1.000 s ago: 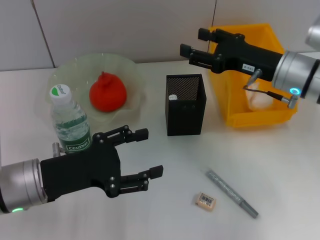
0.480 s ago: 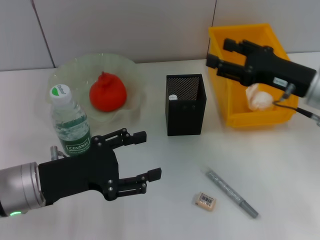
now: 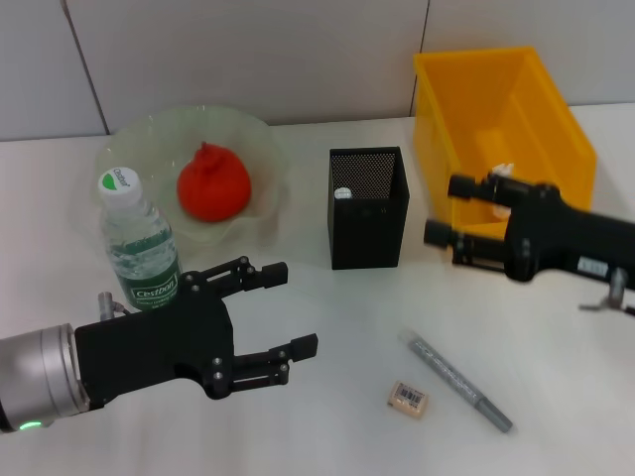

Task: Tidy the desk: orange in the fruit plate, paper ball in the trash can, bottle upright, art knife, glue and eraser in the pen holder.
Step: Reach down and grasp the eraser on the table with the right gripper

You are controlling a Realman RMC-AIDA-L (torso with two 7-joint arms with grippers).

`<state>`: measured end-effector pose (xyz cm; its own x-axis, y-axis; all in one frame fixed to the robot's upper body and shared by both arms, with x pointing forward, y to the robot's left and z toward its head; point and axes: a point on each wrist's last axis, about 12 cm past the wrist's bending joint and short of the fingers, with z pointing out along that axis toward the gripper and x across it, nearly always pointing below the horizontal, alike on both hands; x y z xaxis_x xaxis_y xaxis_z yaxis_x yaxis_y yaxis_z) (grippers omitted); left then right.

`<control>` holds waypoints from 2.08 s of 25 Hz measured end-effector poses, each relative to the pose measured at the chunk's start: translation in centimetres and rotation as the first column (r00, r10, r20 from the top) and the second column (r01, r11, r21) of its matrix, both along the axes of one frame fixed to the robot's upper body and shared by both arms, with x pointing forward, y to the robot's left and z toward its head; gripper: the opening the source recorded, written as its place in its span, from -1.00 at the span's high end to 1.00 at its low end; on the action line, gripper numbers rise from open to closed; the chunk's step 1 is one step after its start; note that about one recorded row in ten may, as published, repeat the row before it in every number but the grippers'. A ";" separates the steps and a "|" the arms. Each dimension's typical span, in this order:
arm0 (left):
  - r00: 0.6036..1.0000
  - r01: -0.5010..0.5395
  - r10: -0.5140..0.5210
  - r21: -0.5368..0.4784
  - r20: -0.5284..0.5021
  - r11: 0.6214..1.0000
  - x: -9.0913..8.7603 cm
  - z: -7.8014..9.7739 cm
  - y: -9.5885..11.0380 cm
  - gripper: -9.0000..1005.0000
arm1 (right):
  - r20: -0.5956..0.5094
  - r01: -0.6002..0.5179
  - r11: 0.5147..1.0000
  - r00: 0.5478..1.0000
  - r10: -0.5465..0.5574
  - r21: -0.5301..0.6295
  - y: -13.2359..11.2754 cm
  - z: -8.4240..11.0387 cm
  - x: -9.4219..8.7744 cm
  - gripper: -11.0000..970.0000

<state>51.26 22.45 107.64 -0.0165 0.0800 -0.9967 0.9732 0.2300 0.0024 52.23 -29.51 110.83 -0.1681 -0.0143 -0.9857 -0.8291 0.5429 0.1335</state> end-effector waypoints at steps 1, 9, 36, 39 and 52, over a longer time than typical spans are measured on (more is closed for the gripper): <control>1.000 0.000 0.000 0.000 -0.001 1.000 0.0 0.0 0.0 -0.60 | -0.009 -0.012 1.000 1.000 0.013 0.003 0.0 -0.2 -0.5 -0.58; 1.000 -0.001 0.001 -0.004 -0.005 1.000 -0.1 -0.1 -0.1 -0.60 | -0.176 -0.080 0.997 0.981 0.077 -0.008 -0.3 0.0 -2.1 -0.58; 1.000 -0.007 0.007 -0.008 -0.008 1.000 -0.3 -0.2 -0.1 -0.60 | -0.558 -0.139 0.867 0.811 -0.177 -0.478 0.5 3.7 0.8 -0.58; 1.000 -0.008 0.008 -0.007 -0.008 1.000 -0.3 -0.3 -0.1 -0.60 | -0.575 -0.160 0.845 0.794 -0.197 -0.511 0.7 4.3 1.1 -0.58; 1.000 -0.004 0.004 -0.007 0.004 1.000 -0.5 -0.3 0.0 -0.60 | -0.525 -0.252 0.620 0.795 -0.306 -0.743 3.3 6.9 2.2 -0.58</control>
<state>50.79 22.41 107.31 -0.0130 0.0734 -0.9972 0.9722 0.2342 0.0045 54.45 -26.19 117.71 -0.6743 -0.6699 -0.3107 -0.7220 0.6864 0.0869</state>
